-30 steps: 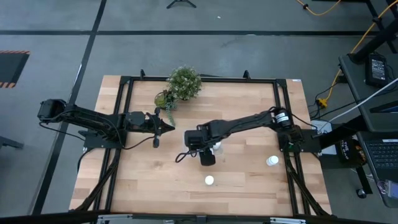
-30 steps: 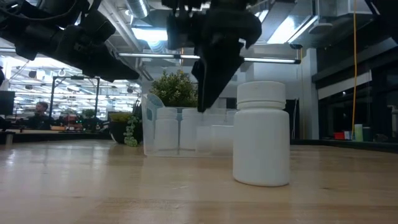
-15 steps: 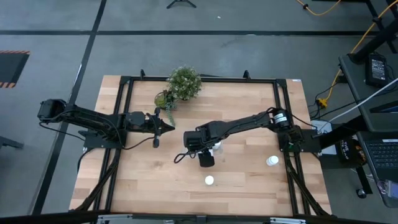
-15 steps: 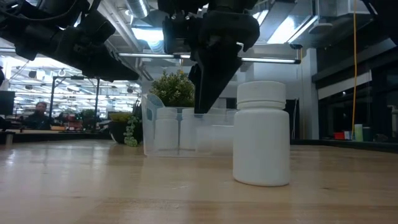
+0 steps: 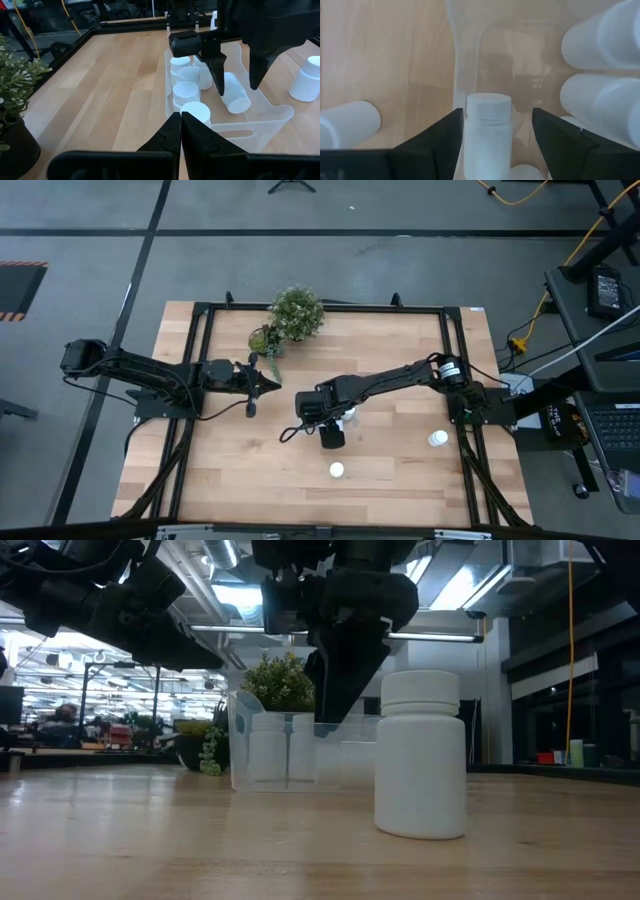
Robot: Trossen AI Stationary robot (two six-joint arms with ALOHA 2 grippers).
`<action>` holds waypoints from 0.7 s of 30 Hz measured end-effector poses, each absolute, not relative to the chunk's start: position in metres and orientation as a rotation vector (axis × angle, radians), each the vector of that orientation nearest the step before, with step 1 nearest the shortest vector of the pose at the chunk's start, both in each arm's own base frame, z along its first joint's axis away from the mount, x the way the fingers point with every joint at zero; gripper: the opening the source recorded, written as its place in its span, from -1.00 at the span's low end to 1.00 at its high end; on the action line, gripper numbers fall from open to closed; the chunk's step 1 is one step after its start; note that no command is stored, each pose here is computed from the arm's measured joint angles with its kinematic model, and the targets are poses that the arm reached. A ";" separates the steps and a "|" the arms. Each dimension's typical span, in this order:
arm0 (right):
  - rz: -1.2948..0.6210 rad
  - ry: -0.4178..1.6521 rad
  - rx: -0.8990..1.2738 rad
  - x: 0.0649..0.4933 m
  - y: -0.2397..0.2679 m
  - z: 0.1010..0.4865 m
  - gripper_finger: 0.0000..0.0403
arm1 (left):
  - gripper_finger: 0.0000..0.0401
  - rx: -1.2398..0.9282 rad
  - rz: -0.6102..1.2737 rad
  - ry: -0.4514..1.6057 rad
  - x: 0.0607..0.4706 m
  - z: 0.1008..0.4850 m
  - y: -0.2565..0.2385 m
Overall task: Pick and place pill bottles into a basket
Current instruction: Put the top pill bottle into the bin
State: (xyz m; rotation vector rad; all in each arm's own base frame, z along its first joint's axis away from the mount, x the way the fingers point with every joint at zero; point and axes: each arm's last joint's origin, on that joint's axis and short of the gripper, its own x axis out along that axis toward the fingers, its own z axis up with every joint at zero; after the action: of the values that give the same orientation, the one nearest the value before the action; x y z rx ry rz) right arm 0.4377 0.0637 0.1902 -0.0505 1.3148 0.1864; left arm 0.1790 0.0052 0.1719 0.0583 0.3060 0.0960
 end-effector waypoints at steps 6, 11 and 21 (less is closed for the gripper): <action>0.187 1.315 -0.051 0.438 0.064 0.188 0.10 | -0.97 0.058 0.096 0.306 0.179 0.172 0.005; 0.201 1.328 -0.071 0.440 0.064 0.180 0.03 | -0.97 0.058 0.096 0.306 0.179 0.172 0.005; 0.202 1.361 -0.075 0.440 0.064 0.171 0.02 | -0.97 0.060 0.101 0.319 0.179 0.171 0.005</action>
State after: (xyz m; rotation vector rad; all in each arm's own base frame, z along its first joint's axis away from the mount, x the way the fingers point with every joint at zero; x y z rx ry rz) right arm 0.4404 0.0644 0.1711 -0.0749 1.3613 0.2024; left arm 0.1786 0.0054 0.1708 0.0600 0.3188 0.1005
